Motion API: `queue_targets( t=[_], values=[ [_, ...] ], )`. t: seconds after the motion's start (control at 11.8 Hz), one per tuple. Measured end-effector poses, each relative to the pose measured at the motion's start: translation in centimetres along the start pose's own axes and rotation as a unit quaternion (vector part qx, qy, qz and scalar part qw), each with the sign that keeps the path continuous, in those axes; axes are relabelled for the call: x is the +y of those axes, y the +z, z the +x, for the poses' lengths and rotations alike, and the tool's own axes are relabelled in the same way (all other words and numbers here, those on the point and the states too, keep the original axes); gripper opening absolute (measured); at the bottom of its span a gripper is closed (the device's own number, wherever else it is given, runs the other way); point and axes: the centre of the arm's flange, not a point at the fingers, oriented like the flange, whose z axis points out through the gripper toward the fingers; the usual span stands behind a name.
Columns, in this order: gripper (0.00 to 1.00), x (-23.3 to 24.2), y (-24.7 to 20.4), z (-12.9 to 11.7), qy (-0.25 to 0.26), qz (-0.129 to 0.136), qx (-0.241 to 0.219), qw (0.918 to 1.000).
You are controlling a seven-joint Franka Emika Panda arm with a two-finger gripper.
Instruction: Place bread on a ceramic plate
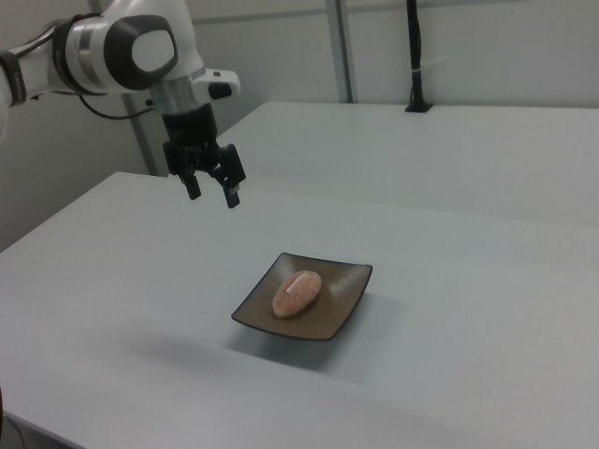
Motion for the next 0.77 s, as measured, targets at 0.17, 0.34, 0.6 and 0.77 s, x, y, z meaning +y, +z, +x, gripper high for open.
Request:
queue_targets(
  t=[0.17,0.34,0.6,0.77],
  values=[
    [1.00,-0.2,0.7,0.0,0.003,0.016,-0.004,0.9999],
    [1.00,-0.2,0.8,-0.1,0.005,0.022,0.003,0.9997],
    [1.00,-0.2,1.6,-0.3,0.004,0.022,-0.005,0.9997],
    [1.00,-0.2,1.6,-0.3,0.004,0.022,-0.004,0.9997]
  ],
)
